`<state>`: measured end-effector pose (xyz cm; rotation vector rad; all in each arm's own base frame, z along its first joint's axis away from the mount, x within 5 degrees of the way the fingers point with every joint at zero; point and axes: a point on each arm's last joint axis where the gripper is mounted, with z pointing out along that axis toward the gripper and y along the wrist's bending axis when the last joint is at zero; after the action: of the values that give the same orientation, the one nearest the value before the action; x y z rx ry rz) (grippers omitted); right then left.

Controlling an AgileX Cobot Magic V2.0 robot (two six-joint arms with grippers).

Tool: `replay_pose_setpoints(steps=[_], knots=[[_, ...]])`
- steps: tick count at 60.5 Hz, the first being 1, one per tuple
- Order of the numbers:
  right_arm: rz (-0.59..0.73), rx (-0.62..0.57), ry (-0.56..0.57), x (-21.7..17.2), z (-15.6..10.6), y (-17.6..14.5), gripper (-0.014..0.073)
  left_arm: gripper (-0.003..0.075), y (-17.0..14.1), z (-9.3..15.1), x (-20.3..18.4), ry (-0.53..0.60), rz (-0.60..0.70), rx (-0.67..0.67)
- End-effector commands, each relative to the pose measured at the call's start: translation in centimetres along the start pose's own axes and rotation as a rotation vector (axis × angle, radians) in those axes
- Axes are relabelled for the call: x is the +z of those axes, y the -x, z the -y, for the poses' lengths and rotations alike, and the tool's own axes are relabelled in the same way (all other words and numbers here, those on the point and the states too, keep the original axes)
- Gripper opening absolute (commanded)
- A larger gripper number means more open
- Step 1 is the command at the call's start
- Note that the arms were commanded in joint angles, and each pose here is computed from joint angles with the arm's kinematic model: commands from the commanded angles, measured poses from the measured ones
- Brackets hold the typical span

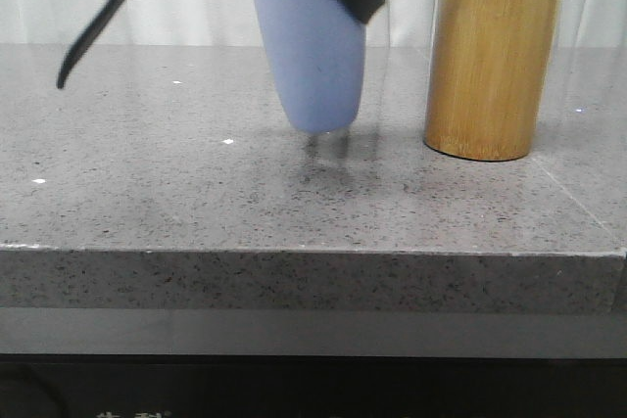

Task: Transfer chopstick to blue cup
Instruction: 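Grip the blue cup rim with the left gripper and slide it beside the bamboo holder, then open the left gripper and lift it away from the blue cup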

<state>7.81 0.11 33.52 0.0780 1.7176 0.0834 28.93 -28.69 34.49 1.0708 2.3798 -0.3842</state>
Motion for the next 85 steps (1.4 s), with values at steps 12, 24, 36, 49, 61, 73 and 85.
replay_pose_setpoints(steps=[12, 24, 36, 49, 61, 73, 85], knots=[[0.092, -0.012, -0.002, -0.1, -0.1, 1.6, 0.0553, -0.0019, 1.2, 0.5, -2.2, -0.004, 0.113, 0.009], [0.092, -0.012, -0.002, -0.1, -0.1, 1.6, 0.0553, 0.0000, 1.3, 0.5, -2.2, -0.002, 0.123, 0.009], [0.092, -0.012, -0.002, -0.1, -0.1, 1.6, 0.0553, 0.0162, 1.6, 0.5, -2.3, 0.002, 0.157, 0.009], [0.088, -0.012, -0.002, -0.1, -0.1, 1.6, 0.0553, 0.0396, 1.8, 0.4, -2.3, 0.005, 0.181, 0.009], [0.086, -0.012, -0.002, -0.1, -0.1, 1.6, 0.0553, 0.0444, 1.9, 0.5, -2.6, 0.004, 0.178, 0.010], [0.086, -0.012, -0.002, -0.1, -0.1, 1.6, 0.0553, 0.0443, 2.6, 0.9, -5.0, -0.009, 0.162, 0.021], [0.085, -0.012, -0.002, -0.1, -0.1, 1.6, 0.0553, 0.0443, 2.9, 1.1, -7.2, -0.014, 0.149, 0.032]])
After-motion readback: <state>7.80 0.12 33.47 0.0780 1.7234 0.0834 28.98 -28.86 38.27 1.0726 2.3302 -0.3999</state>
